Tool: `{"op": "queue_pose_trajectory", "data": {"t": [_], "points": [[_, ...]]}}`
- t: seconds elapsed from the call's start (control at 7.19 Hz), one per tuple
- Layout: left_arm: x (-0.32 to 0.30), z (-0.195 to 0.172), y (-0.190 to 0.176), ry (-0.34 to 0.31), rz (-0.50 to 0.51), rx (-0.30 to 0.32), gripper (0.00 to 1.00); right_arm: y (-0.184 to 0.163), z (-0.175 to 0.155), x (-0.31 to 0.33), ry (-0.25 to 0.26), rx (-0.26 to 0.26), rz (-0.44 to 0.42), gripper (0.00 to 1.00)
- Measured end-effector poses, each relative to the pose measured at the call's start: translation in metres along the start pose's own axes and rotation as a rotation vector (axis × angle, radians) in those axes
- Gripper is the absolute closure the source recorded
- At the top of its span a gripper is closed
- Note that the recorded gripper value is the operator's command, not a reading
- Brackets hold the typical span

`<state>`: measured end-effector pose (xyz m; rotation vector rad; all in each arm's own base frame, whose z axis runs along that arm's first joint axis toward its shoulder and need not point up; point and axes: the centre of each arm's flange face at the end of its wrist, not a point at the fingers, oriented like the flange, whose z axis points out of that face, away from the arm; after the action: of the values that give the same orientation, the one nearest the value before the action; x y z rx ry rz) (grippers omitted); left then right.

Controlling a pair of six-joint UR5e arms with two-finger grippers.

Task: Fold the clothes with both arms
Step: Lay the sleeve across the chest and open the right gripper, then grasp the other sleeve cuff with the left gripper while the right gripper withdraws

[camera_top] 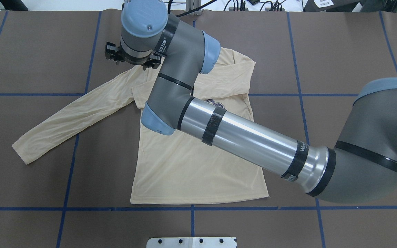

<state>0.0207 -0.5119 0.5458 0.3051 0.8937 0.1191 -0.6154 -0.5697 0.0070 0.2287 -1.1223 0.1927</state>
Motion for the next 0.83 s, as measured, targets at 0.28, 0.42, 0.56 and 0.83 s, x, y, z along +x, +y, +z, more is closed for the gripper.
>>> {"op": "queue_pose_trajectory", "data": {"t": [0.28, 0.42, 0.56, 0.83], "points": [[0.055, 0.055, 0.017, 0.032, -0.090, 0.027, 0.01, -0.029, -0.031, 0.082, 0.050, -0.103, 0.089, 0.05], [0.071, 0.083, 0.037, 0.033, -0.114, 0.027, 0.01, -0.034, -0.051, 0.158, 0.062, -0.131, 0.112, 0.07], [0.078, 0.110, 0.057, 0.032, -0.117, 0.002, 0.04, -0.035, -0.073, 0.228, 0.072, -0.147, 0.125, 0.08], [0.078, 0.150, 0.086, 0.031, -0.106, -0.068, 0.28, -0.033, -0.109, 0.327, 0.094, -0.162, 0.146, 0.08]]}}
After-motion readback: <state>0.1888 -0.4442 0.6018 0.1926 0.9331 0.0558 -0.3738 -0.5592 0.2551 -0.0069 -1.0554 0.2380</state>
